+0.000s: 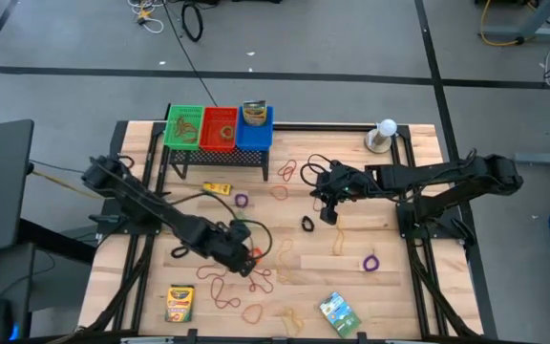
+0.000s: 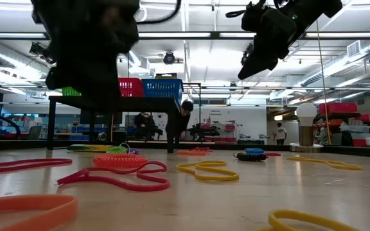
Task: Pick & Place Office Desk Supplies
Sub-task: Put the orange spring rubber band into the red bin on the shelf
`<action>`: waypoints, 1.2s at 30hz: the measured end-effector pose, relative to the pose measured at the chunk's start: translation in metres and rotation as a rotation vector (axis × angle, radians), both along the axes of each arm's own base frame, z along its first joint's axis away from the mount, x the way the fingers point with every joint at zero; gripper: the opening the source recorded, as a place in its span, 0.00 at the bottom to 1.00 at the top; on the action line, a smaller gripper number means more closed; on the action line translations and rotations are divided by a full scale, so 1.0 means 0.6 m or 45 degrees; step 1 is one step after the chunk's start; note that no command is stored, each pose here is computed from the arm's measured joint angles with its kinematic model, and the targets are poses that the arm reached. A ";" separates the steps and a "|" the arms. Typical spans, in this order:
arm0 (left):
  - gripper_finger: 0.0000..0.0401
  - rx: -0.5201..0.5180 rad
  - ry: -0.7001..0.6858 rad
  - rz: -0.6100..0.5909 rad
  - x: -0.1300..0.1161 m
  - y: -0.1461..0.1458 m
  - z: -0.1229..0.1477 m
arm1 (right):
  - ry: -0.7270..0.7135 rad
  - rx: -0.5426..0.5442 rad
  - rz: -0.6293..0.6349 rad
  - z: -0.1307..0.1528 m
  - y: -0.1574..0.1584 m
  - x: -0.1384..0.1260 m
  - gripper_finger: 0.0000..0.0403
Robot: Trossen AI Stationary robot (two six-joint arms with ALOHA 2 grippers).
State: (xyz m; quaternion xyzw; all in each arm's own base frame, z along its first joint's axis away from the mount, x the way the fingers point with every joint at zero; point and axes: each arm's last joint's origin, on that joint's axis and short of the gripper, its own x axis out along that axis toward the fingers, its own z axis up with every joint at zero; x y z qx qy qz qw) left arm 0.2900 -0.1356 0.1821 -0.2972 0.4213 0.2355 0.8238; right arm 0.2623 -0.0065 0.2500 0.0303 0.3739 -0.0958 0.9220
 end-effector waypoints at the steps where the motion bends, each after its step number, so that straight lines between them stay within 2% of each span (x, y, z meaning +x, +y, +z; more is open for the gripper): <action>1: 0.23 0.001 0.018 0.027 0.005 0.004 -0.007 | 0.000 -0.001 0.002 0.000 0.000 0.000 0.01; 8: 0.35 -0.003 0.091 0.130 0.030 0.024 -0.049 | 0.009 -0.012 0.045 0.000 0.001 0.000 0.01; 14: 0.36 -0.009 0.141 0.026 0.033 0.015 -0.068 | 0.016 -0.015 0.047 -0.001 0.001 -0.001 0.02; 22: 0.36 0.010 0.195 0.005 0.029 0.006 -0.086 | 0.018 -0.019 0.051 -0.001 0.001 -0.001 0.02; 27: 0.30 0.019 0.204 0.025 0.030 0.005 -0.094 | 0.021 -0.031 0.062 -0.001 0.001 -0.001 0.02; 34: 0.06 -0.019 0.186 0.034 0.027 0.006 -0.081 | 0.019 -0.032 0.063 -0.001 0.001 0.000 0.02; 36: 0.03 -0.021 0.177 0.033 0.023 0.008 -0.068 | 0.007 -0.032 0.063 0.000 0.001 0.001 0.02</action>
